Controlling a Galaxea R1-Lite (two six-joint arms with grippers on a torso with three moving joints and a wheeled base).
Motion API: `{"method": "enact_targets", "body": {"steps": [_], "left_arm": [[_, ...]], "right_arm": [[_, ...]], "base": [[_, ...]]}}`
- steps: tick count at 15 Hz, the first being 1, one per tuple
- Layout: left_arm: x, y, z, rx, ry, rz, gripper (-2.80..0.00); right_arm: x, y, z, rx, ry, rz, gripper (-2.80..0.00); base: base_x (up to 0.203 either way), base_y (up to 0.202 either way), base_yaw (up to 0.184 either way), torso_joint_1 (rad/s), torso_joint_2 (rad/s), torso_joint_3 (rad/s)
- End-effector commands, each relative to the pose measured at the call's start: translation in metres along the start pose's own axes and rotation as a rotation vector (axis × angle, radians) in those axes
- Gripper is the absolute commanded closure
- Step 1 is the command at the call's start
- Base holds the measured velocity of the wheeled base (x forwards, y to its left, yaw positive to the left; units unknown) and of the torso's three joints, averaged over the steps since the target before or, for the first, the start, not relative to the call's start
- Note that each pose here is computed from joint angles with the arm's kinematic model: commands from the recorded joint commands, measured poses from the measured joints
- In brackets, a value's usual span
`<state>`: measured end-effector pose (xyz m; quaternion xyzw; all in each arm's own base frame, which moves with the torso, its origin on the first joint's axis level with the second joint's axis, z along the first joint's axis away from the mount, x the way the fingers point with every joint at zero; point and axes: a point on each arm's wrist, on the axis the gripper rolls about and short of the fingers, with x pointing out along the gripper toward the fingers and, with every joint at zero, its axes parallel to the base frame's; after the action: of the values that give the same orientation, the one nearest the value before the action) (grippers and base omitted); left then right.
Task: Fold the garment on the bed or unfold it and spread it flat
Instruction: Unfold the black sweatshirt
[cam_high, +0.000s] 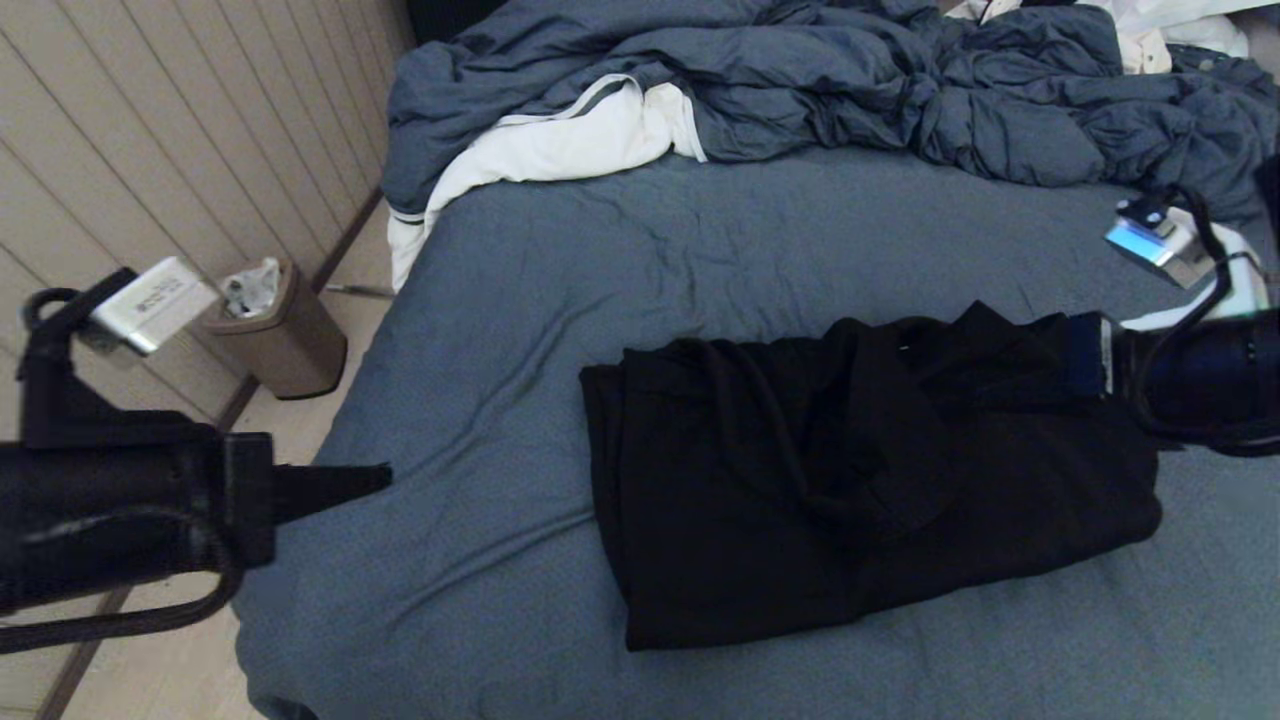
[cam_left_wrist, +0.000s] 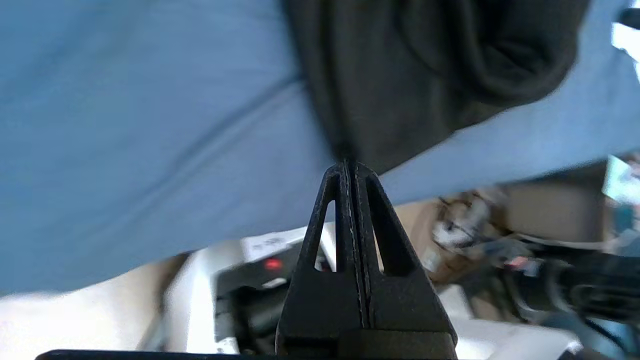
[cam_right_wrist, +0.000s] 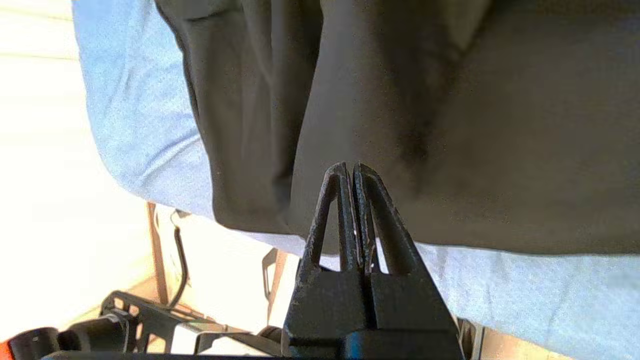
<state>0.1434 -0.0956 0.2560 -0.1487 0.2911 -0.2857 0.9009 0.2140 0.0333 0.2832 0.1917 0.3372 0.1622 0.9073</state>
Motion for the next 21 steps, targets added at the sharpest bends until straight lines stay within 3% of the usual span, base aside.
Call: {"method": "enact_targets", "body": {"steps": [1,9,14,19,21], "left_arm": [[0.041,-0.008,-0.001,0.0,0.087,-0.021,0.0],[0.116,-0.019,-0.009,0.024,0.125,-0.074,0.0],[0.131,-0.033,-0.002,0.031,0.097,-0.117,0.0],[0.142,-0.083,0.012,0.065,0.078,-0.241,0.0],[0.155,-0.105,0.011,0.072,0.097,-0.287,0.0]], "right_arm": [[0.015,-0.001,0.002,0.002,0.044,0.003,0.0],[0.034,0.016,0.011,-0.037,0.087,0.042,0.0],[0.031,0.015,0.009,-0.032,0.097,0.031,0.0],[0.027,0.007,0.013,-0.013,0.071,0.006,0.0],[0.02,-0.008,0.019,0.009,0.032,-0.038,0.0]], "base": [[0.0,0.0,0.0,0.0,0.0,0.0],[0.0,0.0,0.0,0.0,0.0,0.0],[0.0,0.0,0.0,0.0,0.0,0.0],[0.0,0.0,0.0,0.0,0.0,0.0],[0.0,0.0,0.0,0.0,0.0,0.0]]}}
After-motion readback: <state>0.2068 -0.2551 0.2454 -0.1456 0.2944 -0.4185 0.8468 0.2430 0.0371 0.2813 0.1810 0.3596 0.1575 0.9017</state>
